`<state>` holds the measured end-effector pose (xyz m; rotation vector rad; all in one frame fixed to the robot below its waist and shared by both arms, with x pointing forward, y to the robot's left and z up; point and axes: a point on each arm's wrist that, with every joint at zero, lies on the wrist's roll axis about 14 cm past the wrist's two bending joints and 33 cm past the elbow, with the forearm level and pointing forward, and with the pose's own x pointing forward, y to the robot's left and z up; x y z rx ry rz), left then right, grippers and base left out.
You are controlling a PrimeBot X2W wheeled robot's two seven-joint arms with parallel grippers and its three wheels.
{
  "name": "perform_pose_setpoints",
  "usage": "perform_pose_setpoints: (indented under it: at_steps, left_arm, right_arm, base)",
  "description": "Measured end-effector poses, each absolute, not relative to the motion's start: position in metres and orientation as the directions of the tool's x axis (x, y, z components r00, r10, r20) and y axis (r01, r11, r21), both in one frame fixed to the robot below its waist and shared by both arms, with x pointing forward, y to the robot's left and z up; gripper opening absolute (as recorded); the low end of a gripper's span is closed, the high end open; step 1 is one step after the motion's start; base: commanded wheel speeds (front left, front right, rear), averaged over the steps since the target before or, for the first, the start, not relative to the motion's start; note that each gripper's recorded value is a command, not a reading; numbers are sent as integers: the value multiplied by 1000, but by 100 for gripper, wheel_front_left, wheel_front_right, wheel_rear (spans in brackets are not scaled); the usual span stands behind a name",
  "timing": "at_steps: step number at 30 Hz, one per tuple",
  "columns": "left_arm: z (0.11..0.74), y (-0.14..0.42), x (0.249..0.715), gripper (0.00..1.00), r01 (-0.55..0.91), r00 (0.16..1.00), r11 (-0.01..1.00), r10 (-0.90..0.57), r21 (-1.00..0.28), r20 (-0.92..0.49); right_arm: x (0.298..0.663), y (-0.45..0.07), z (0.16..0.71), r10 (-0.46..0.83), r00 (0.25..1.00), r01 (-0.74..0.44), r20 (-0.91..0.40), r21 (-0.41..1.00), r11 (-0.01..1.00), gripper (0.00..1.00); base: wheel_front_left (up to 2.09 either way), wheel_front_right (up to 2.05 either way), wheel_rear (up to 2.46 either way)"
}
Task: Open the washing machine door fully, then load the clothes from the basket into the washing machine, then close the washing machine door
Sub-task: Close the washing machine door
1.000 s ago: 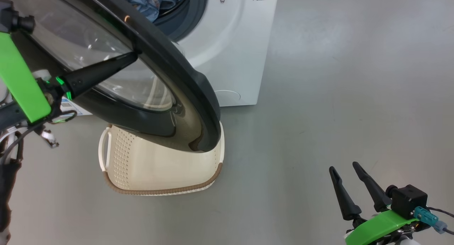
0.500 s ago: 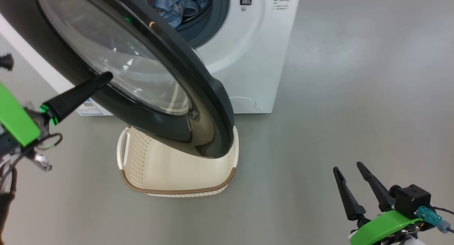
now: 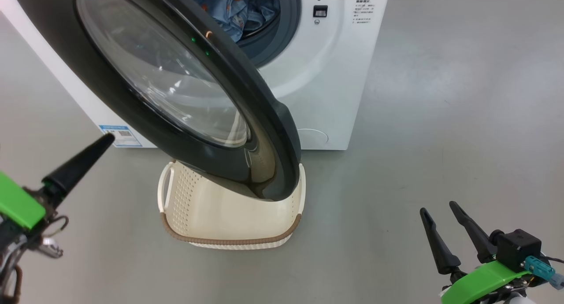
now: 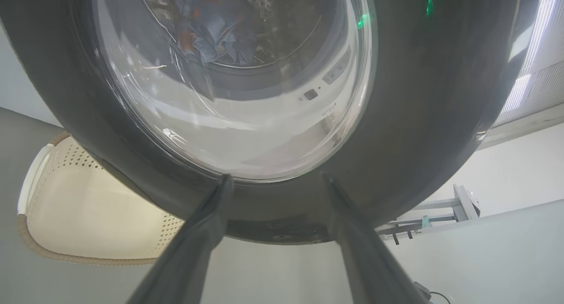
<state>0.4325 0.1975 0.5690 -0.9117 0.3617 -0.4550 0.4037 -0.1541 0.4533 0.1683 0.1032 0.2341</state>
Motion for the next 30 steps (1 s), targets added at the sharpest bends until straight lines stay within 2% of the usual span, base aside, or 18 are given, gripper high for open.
perform_pose_setpoints:
  at_steps: [6, 17, 30]
  left_arm:
    - [541, 213, 421, 100, 129, 897, 533, -422, -836, -131]
    - [500, 222, 406, 100, 17, 932, 557, -310, -831, -188]
    - [475, 216, 397, 100, -1, 965, 644, -201, -765, -171]
  right_arm:
    - [402, -161, 453, 226, 970, -210, -86, 167, 963, 100]
    - [391, -177, 448, 186, 977, -169, -107, 157, 973, 100]
    - [377, -202, 450, 117, 987, -101, -108, 146, 984, 100]
  base:
    - [0, 0, 0]
    - [0, 0, 0]
    - [0, 0, 0]
